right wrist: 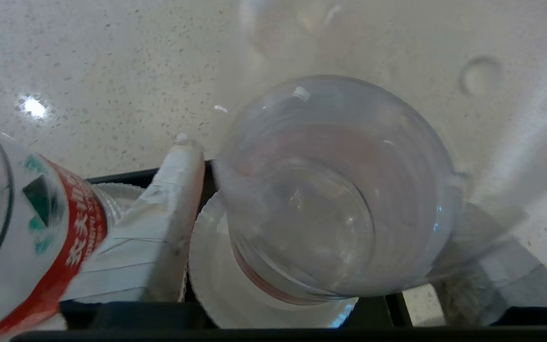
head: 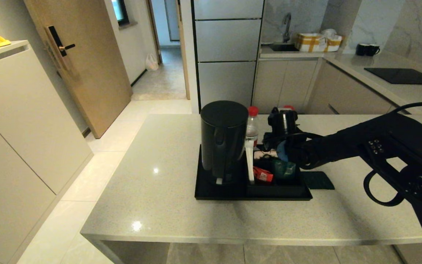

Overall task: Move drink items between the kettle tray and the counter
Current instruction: Return the bottled water to its original position

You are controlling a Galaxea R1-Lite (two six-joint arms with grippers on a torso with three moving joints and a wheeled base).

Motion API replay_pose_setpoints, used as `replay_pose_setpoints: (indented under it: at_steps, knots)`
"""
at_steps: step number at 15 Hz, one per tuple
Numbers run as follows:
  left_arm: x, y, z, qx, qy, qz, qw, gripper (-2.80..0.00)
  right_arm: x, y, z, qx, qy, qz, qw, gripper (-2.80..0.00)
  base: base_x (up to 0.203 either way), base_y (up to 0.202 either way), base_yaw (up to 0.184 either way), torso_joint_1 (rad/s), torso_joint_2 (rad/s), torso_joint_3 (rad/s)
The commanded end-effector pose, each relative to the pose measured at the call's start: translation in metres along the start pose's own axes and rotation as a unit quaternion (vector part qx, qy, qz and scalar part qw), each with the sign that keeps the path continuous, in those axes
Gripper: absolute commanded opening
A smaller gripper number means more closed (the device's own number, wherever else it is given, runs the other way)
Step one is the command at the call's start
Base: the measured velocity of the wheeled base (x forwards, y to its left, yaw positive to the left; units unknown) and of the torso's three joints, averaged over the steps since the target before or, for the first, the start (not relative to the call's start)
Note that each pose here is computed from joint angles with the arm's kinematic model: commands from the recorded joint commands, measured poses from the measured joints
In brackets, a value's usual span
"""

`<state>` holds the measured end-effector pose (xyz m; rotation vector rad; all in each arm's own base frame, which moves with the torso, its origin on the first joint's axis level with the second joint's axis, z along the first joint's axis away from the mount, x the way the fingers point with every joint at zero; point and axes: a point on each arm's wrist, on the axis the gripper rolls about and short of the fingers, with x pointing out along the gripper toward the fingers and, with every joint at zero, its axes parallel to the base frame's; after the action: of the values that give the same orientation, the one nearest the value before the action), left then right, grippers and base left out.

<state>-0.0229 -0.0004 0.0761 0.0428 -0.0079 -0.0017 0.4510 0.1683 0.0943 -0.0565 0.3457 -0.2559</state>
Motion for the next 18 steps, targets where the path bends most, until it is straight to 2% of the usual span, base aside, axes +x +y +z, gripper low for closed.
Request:
replay_pose_setpoints:
  at_steps: [1,6,14,18]
  knots:
    - [0.000,0.000,0.000,0.000,0.000,0.000,1.0000,-2.80,-0.008,0.000,0.005,0.007,-0.014,0.005,1.000,0.00,0.000,0.000,0.000,0.000,0.00,0.000]
    - [0.000,0.000,0.000,0.000,0.000,0.000,1.0000,-2.80,-0.020,-0.004,0.015,0.013,-0.022,0.008,1.000,0.00,0.000,0.000,0.000,0.000,0.00,0.000]
    - [0.000,0.000,0.000,0.000,0.000,0.000,1.0000,-2.80,-0.037,-0.013,0.015,0.009,-0.012,0.008,1.000,0.00,0.000,0.000,0.000,0.000,0.00,0.000]
    - [0.000,0.000,0.000,0.000,0.000,0.000,1.0000,-2.80,-0.060,-0.029,0.021,0.009,-0.011,0.010,1.000,0.00,0.000,0.000,0.000,0.000,0.00,0.000]
